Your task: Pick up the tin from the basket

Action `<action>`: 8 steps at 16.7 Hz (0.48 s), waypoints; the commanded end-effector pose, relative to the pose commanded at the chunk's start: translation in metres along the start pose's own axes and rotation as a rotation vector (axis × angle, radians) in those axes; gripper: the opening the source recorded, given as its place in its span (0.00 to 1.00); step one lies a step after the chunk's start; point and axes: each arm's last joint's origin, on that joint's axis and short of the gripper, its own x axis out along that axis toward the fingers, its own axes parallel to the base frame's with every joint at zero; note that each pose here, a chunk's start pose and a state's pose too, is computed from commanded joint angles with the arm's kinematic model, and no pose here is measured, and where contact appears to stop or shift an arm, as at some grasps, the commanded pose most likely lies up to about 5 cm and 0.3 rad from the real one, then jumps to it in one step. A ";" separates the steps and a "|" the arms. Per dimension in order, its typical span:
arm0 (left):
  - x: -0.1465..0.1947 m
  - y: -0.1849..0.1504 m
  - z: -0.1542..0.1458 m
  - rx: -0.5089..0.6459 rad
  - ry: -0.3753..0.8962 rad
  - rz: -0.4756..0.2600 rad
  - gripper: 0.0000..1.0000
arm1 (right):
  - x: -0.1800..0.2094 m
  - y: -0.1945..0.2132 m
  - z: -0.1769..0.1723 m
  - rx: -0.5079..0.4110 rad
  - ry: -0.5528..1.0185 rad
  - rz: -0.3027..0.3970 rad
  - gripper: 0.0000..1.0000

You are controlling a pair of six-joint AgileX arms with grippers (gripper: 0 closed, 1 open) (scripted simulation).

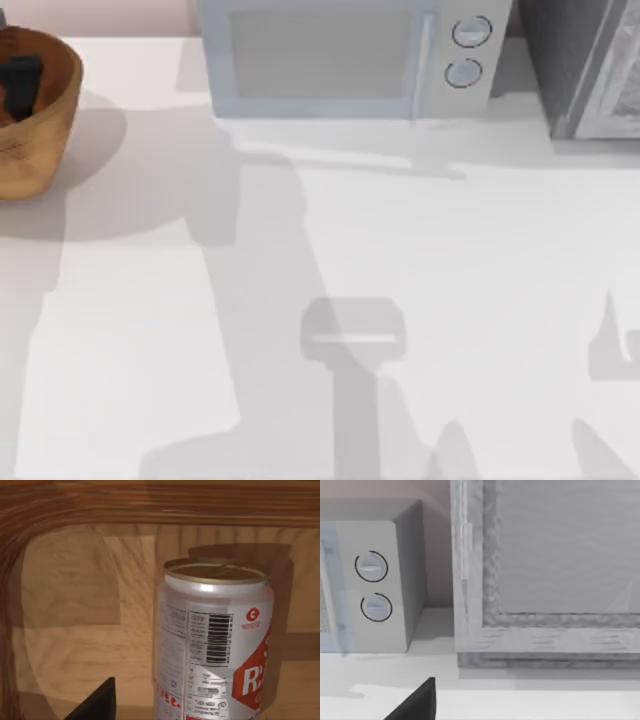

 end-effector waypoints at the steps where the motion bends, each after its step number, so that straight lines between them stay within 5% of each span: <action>1: 0.001 0.004 0.002 0.007 0.011 0.001 1.00 | 0.000 0.000 0.000 0.000 0.000 0.000 1.00; 8: -0.011 0.012 0.003 0.035 0.010 0.009 1.00 | 0.000 0.000 0.000 0.000 0.000 0.000 1.00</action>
